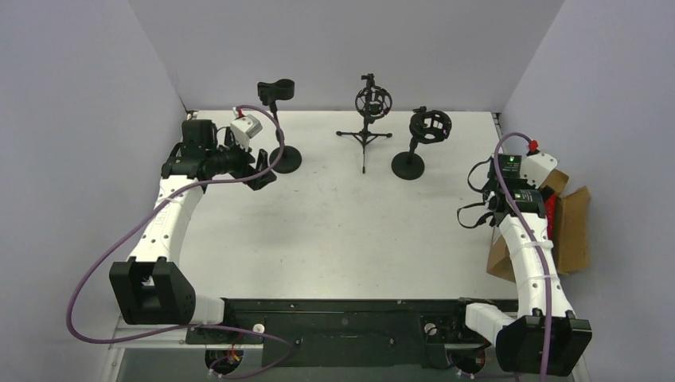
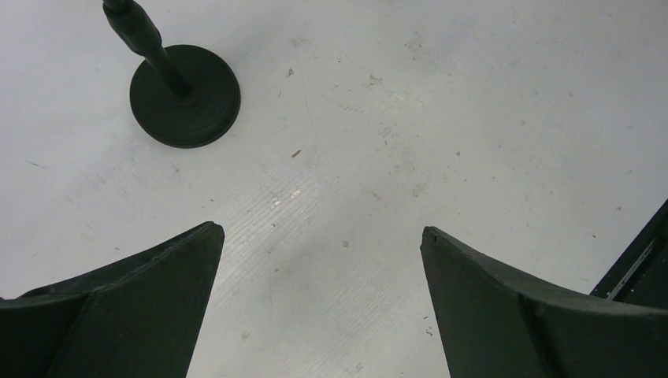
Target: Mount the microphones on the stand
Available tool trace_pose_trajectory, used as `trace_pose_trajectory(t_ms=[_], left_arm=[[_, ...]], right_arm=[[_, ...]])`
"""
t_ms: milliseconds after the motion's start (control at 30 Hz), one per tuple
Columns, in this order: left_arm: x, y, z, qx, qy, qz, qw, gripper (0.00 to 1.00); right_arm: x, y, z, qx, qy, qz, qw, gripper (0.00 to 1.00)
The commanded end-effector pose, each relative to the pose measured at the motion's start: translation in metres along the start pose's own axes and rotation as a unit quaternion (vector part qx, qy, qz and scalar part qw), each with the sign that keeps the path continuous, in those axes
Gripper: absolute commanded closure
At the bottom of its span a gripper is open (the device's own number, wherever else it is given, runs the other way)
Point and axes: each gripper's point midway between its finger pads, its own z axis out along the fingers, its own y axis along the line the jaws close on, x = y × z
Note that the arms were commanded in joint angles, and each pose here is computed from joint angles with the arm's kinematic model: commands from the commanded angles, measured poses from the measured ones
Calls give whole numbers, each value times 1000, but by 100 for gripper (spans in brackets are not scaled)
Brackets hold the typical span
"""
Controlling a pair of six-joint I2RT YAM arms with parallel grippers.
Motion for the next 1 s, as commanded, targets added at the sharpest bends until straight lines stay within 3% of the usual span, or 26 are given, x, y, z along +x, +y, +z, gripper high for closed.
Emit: trace_pose_trajectory(t_ms=[0,133,300,367,433,733,967], left_arm=[[-31,11,-17,-46,-31,29,998,4],[-29,10,-17,-43,-26,34,998,4],[-33,4,-16,-27,-35,25,999,2],[-34,2,-15,-22,-38,16,999,0],[-36,0,-15,-16,-43,10,999,6],[-38,-12,-18,3,-52,0,999,13],[-37,-20,-22,14,-55,2,998,13]], right_arm=[[7,9,14,3,12,16,1000,31],[12,4,20,22,17,4,1000,50],[15,11,16,-1,16,4,1000,91],[19,17,13,-17,20,0,1000,100],[24,25,6,-35,21,-9,999,100],[73,74,-60,-161,22,-61,985,100],[100,120,-136,-297,33,-99,949,100]])
